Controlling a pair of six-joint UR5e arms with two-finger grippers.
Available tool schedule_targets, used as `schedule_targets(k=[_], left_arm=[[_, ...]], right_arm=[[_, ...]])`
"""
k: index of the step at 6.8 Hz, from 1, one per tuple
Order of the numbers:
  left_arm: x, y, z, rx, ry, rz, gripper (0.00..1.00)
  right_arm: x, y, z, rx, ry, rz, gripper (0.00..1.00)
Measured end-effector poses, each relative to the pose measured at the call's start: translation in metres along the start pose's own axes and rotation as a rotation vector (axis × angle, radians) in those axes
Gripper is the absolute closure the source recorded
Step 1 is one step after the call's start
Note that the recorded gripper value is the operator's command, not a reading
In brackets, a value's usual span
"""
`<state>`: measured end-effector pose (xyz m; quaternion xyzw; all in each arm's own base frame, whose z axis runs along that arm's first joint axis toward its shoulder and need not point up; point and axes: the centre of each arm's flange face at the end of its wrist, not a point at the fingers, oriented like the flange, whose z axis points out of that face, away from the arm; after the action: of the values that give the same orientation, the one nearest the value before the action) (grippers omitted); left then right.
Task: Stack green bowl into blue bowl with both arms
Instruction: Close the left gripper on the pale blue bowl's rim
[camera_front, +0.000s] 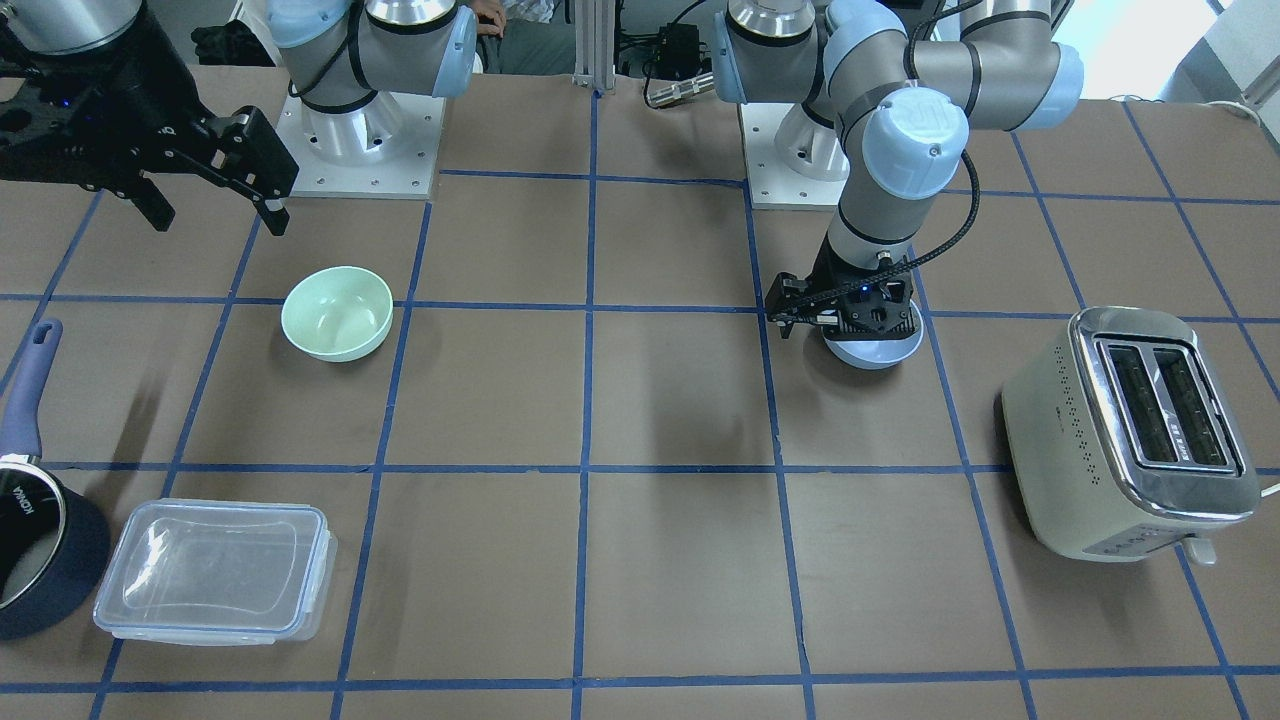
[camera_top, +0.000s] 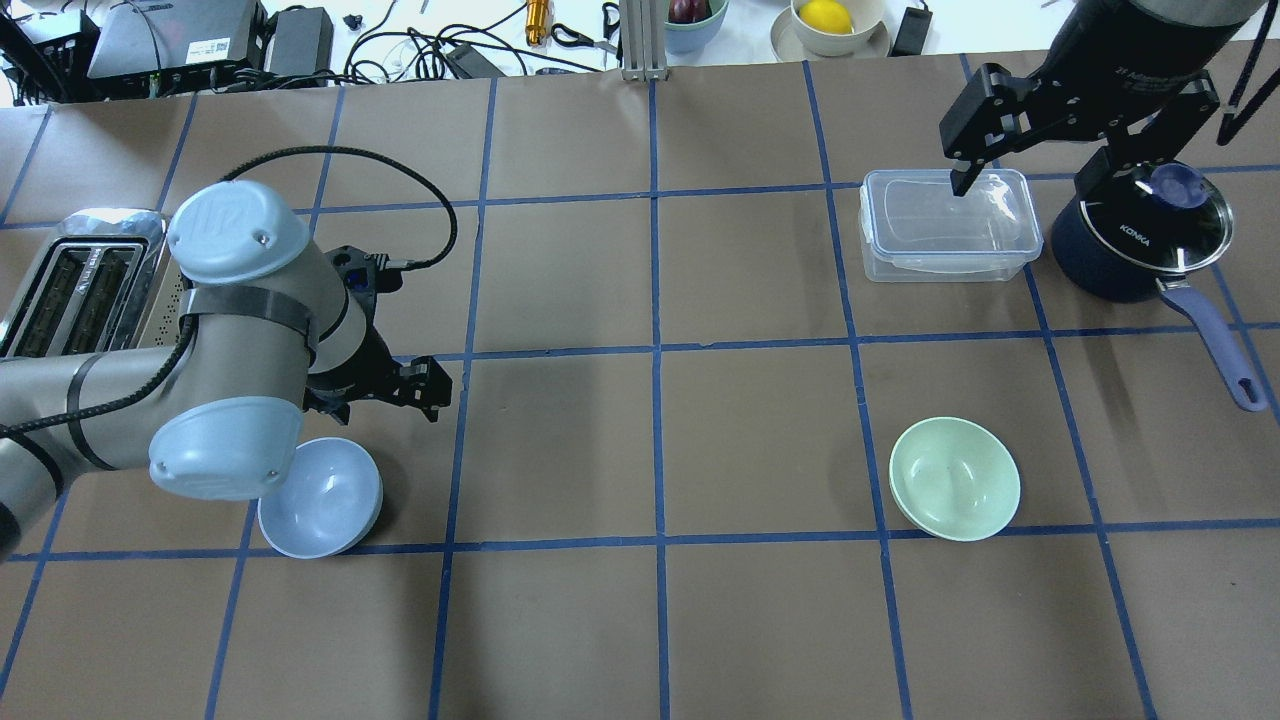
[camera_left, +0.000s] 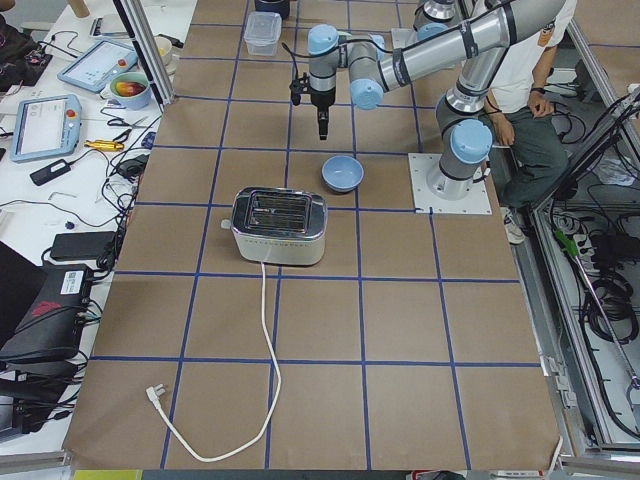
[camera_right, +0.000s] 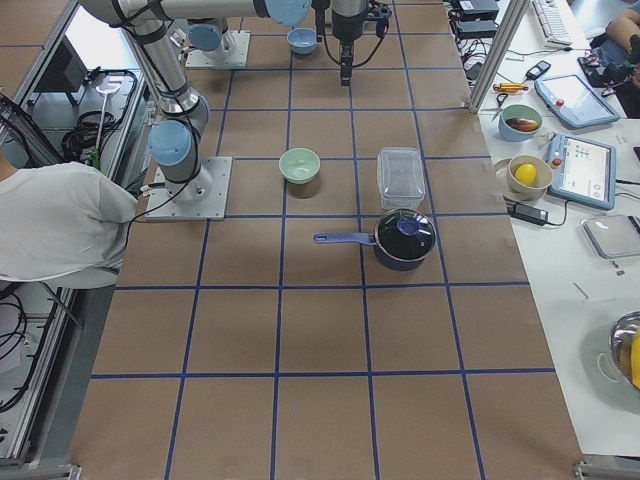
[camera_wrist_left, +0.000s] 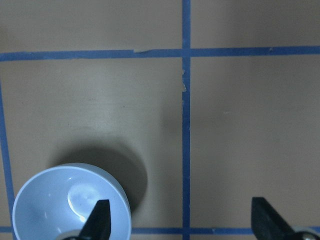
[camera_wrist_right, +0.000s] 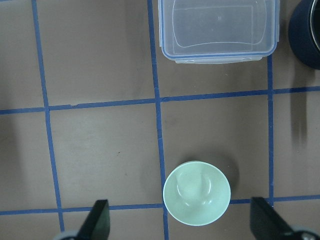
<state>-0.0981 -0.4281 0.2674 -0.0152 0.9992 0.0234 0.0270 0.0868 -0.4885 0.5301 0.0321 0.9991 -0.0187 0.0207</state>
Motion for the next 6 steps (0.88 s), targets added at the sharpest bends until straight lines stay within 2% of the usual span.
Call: schedule_targets(k=[1, 2, 3, 4, 6], left_arm=[[-0.011, 0.012, 0.025, -0.036, -0.012, -0.013, 0.11], [-0.016, 0.025, 0.046, -0.055, -0.031, -0.019, 0.75], [-0.019, 0.033, 0.061, -0.053, -0.052, -0.018, 0.93], [-0.019, 0.038, 0.068, -0.052, -0.057, -0.013, 1.0], [-0.019, 0.038, 0.073, -0.054, -0.052, -0.012, 1.0]], right_arm=[[0.0, 0.0, 0.0, 0.0, 0.0, 0.0, 0.0], [0.0, 0.0, 0.0, 0.0, 0.0, 0.0, 0.0], [0.0, 0.0, 0.0, 0.0, -0.001, 0.0, 0.0], [0.0, 0.0, 0.0, 0.0, -0.001, 0.0, 0.0], [0.0, 0.0, 0.0, 0.0, -0.001, 0.001, 0.0]])
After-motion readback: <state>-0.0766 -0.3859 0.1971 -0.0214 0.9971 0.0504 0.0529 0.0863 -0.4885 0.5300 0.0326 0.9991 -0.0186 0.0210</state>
